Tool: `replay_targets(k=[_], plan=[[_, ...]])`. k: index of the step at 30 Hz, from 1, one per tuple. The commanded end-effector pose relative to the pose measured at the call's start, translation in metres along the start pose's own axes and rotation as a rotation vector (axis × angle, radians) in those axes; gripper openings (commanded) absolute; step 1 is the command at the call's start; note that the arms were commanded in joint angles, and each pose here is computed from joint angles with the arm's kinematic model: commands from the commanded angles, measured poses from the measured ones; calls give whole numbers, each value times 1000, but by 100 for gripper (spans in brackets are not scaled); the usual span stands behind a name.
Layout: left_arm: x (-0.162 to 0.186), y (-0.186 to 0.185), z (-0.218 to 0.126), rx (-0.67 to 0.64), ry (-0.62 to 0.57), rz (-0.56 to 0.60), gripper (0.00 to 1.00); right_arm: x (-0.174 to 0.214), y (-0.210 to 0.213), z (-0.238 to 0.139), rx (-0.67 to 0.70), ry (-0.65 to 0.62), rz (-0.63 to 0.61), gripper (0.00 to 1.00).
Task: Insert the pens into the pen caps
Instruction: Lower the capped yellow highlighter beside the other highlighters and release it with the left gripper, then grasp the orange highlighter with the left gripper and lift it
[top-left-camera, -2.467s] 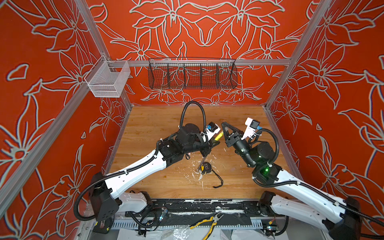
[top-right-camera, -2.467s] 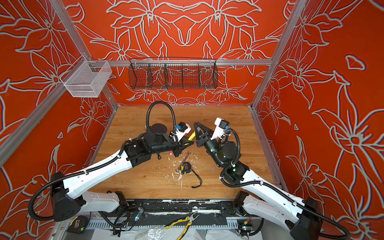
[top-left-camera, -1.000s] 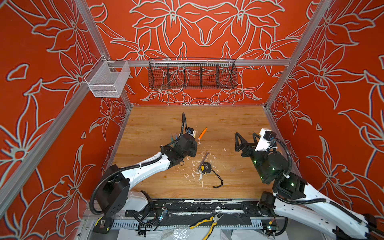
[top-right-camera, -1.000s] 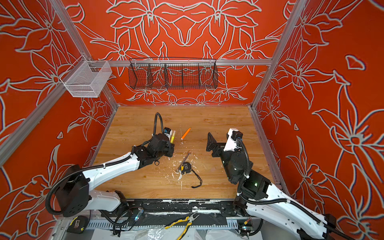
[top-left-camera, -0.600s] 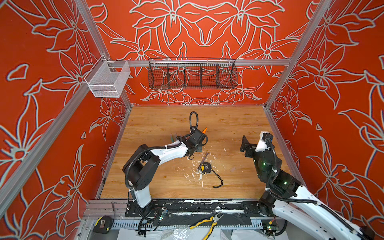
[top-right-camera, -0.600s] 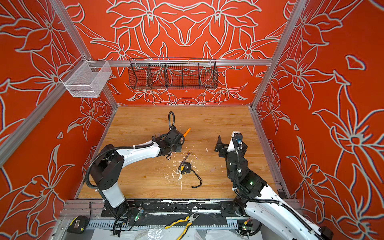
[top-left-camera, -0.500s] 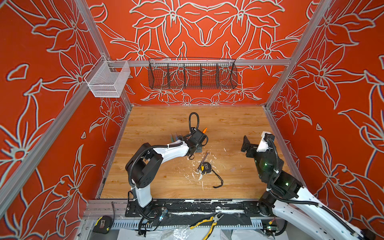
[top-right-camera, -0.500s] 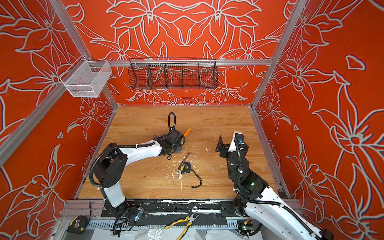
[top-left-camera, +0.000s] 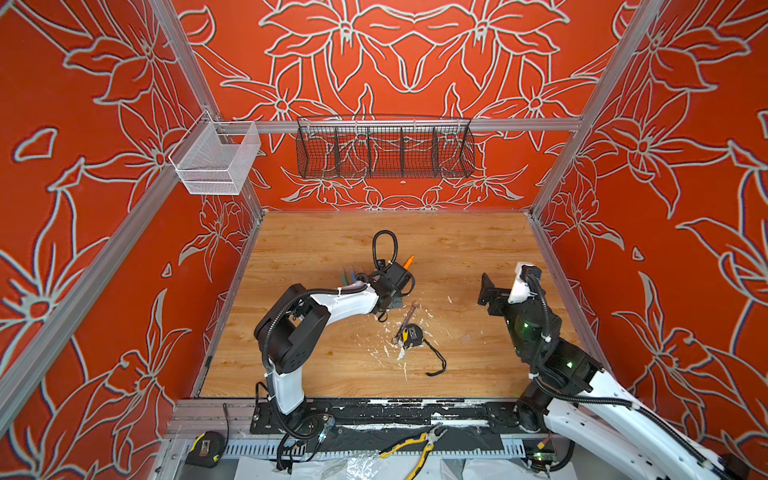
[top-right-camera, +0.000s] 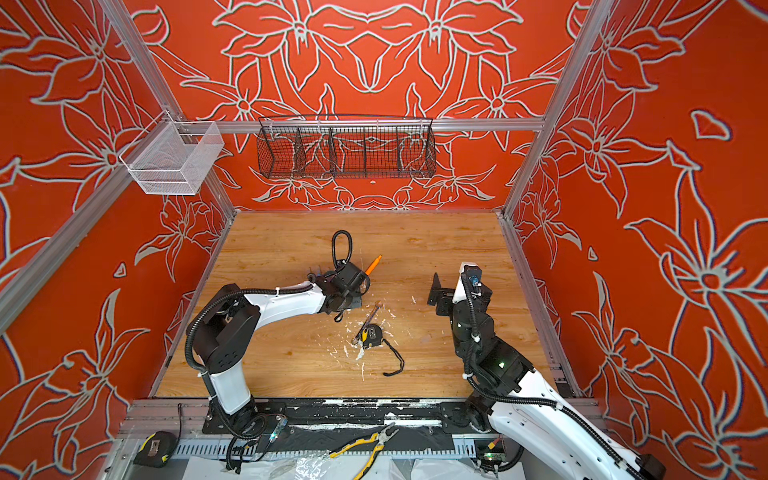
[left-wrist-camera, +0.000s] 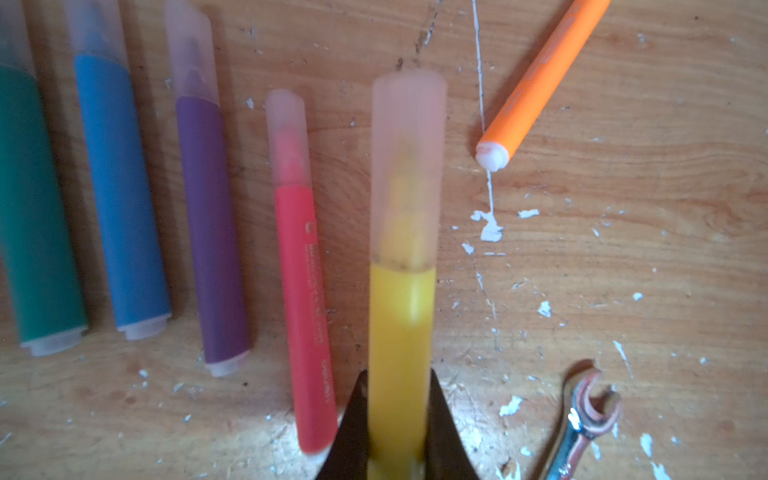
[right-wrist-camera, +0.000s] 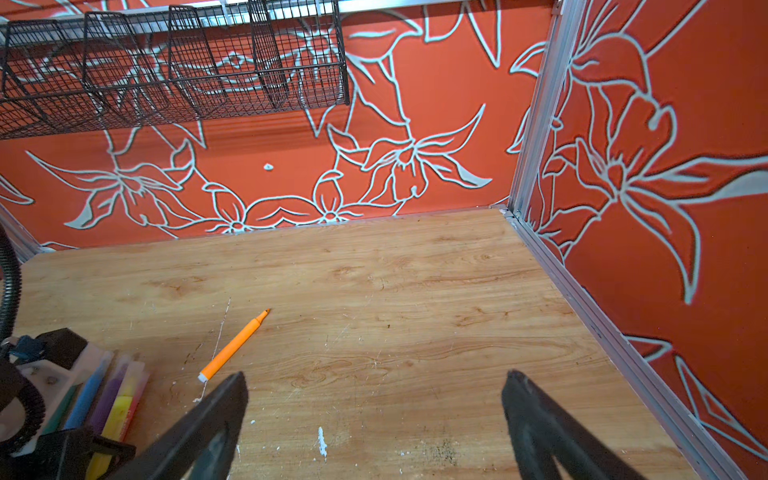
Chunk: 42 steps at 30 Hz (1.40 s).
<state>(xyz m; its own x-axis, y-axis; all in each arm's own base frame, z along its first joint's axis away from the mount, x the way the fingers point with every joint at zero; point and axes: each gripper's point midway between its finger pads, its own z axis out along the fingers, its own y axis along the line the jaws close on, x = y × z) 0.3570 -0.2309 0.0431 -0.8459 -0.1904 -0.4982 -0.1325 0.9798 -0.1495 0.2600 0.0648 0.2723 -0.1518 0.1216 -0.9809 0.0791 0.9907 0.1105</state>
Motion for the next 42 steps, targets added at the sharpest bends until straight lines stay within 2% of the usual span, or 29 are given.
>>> replay_targets(k=[1,11,18,23,25,28,33,37,42], plan=[[6,3,8,-7,16,-19,13,0,-1,-2,-10,4,1,98],[9,3,13,-15,32,-9,21,-1,2,-3,-31,9,11,98],[-1,-2,4,-5,12,14,32,-1,2,-3,-35,14,9,98],[-37,-13,-24,4,-85,101,35,0,2,-4,-35,15,8,98],[-58,-24,-36,31,-149,164,39,-1,2,-4,-37,13,10,98],[-83,-39,-45,38,-208,255,41,-1,2,-4,-35,15,7,98],[-111,-63,-32,30,-205,381,42,-1,1,-4,-33,13,6,98],[-124,-80,-8,10,-164,463,44,-2,2,-4,-34,12,5,98],[-126,-86,19,0,-85,491,44,-1,2,-3,-33,12,0,98]])
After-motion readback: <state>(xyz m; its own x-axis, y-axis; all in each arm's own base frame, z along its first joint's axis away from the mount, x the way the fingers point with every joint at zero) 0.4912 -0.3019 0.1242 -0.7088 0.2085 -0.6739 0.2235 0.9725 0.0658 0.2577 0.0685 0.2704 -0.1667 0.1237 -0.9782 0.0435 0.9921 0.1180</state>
